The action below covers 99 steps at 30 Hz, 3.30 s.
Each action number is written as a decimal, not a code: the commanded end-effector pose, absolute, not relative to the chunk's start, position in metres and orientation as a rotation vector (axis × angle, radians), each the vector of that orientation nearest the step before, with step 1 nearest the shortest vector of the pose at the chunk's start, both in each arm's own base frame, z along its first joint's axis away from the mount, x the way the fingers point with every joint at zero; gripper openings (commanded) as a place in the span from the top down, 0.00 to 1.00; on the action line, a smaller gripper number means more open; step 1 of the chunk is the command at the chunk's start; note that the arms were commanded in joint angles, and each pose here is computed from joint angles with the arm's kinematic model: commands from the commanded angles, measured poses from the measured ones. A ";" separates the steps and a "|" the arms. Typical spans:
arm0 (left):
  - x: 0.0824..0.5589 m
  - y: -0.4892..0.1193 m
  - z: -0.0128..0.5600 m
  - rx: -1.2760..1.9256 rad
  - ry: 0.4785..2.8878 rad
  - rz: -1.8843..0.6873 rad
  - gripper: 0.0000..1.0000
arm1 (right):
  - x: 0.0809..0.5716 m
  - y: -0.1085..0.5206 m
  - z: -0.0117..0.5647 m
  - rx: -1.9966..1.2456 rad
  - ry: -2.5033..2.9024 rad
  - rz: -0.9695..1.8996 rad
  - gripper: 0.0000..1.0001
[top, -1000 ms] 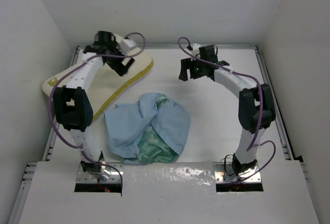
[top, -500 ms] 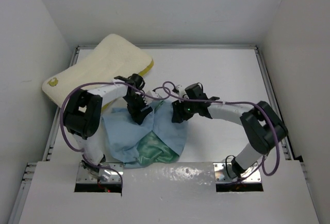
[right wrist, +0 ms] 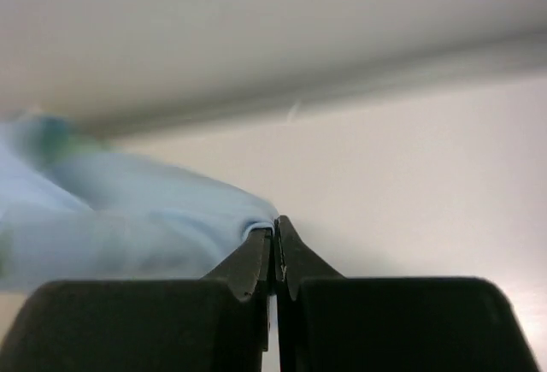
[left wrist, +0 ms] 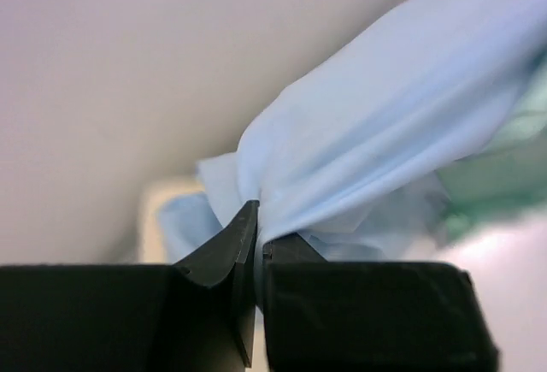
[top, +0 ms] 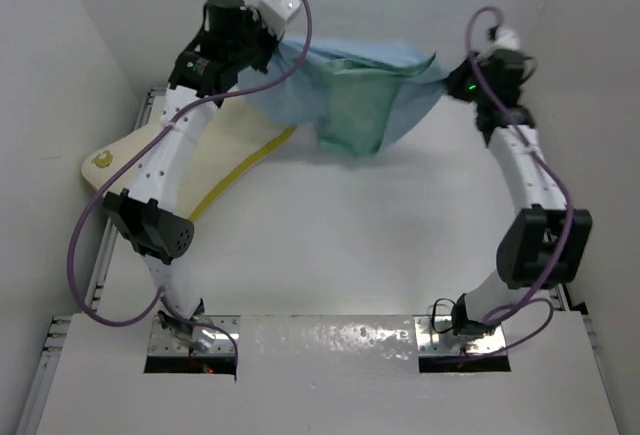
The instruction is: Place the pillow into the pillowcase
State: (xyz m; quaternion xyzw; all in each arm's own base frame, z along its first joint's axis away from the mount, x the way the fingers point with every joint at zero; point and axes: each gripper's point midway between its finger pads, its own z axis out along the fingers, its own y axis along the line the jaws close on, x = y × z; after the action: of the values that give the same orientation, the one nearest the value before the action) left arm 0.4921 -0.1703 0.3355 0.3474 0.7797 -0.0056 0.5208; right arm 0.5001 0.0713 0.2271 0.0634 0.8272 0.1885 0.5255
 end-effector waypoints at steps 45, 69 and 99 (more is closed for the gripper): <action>0.455 0.049 0.108 0.612 2.541 0.625 0.00 | 0.415 0.158 0.021 -0.214 2.531 0.404 0.75; 0.468 0.039 0.196 0.394 2.390 0.495 0.03 | 0.394 0.368 0.110 -1.392 1.882 0.473 0.01; 0.458 0.074 0.194 0.262 2.450 0.497 0.02 | 0.486 -0.023 0.168 0.214 2.403 -0.582 0.01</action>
State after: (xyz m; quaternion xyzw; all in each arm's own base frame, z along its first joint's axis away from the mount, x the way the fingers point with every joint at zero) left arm 0.4532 0.0779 0.1760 0.1081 0.9320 0.1958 0.2853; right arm 0.5340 -0.0737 0.1568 0.1968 0.8862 -0.1840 0.3770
